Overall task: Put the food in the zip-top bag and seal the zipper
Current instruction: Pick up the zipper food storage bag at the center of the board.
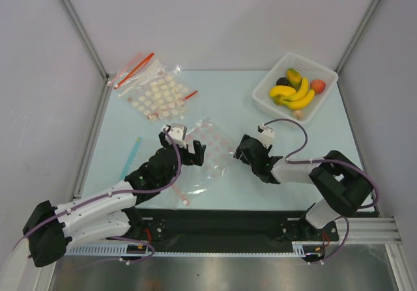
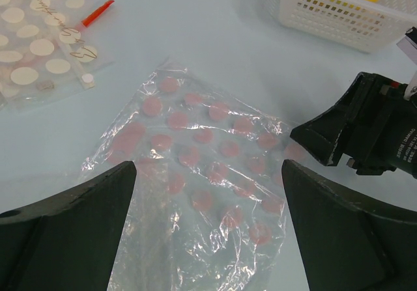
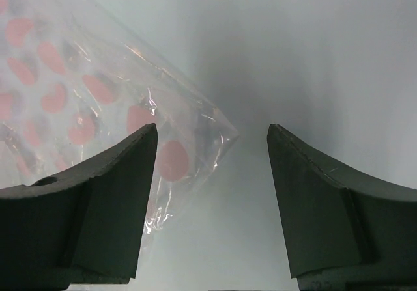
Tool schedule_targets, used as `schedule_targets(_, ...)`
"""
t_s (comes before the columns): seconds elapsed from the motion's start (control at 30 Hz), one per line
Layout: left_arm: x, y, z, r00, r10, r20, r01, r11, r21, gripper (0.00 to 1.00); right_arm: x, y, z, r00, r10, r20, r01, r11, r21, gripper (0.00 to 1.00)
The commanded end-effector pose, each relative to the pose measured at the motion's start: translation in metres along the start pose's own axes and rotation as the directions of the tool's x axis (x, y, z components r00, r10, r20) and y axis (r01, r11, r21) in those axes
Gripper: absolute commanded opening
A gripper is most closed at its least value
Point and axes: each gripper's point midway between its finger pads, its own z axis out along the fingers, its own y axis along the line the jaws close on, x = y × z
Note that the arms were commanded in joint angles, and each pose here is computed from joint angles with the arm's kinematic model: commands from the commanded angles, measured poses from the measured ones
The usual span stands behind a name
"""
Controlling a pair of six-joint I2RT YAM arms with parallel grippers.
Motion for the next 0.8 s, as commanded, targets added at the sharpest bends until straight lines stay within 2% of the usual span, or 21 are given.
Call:
schedule_targets(0.0, -0.028, -0.008, -0.001, 0.998, -0.034, 0.058, 0.033, 0.999, 0.027, 1.0, -0.005, 0.012, 0.006, 0.999, 0.003, 0.033, -0.003, 1.0, 0.001, 0.73)
schedule_targets(0.13, -0.029, -0.009, -0.002, 0.998, -0.035, 0.059, 0.033, 0.999, 0.031, 1.0, 0.0, 0.014, 0.011, 0.999, -0.036, 0.037, 0.035, 0.999, 0.025, 0.72)
schedule_targets(0.23, -0.029, -0.009, -0.002, 0.997, -0.038, 0.061, 0.036, 0.999, 0.033, 1.0, 0.003, 0.018, 0.013, 0.998, -0.057, 0.036, 0.056, 0.998, 0.023, 0.66)
schedule_targets(0.33, -0.029, -0.009, -0.002, 0.997, -0.038, 0.061, 0.036, 0.999, 0.033, 1.0, 0.003, 0.022, 0.013, 0.997, -0.07, 0.035, 0.07, 0.998, 0.006, 0.41)
schedule_targets(0.37, -0.029, -0.009, -0.002, 0.997, -0.036, 0.061, 0.034, 0.999, 0.033, 1.0, 0.003, 0.022, 0.013, 0.997, -0.074, 0.034, 0.074, 0.997, 0.004, 0.22)
schedule_targets(0.4, -0.028, -0.009, -0.002, 0.998, -0.035, 0.058, 0.033, 0.999, 0.032, 1.0, 0.002, 0.023, 0.012, 0.996, -0.081, 0.033, 0.081, 0.997, 0.004, 0.13)
schedule_targets(0.43, -0.029, -0.009, -0.002, 0.998, -0.036, 0.059, 0.034, 0.999, 0.033, 1.0, -0.001, 0.026, 0.012, 0.995, -0.096, 0.036, 0.096, 0.995, 0.0, 0.04)
schedule_targets(0.47, -0.028, -0.009, -0.002, 0.998, -0.034, 0.057, 0.032, 0.999, 0.032, 1.0, -0.006, 0.027, 0.009, 0.994, -0.101, 0.043, 0.101, 0.995, 0.0, 0.0)
schedule_targets(0.77, -0.026, -0.015, 0.001, 0.999, -0.014, 0.041, 0.012, 0.998, 0.059, 1.0, -0.062, 0.035, -0.032, 0.98, -0.078, 0.181, 0.086, 0.996, -0.038, 0.0)
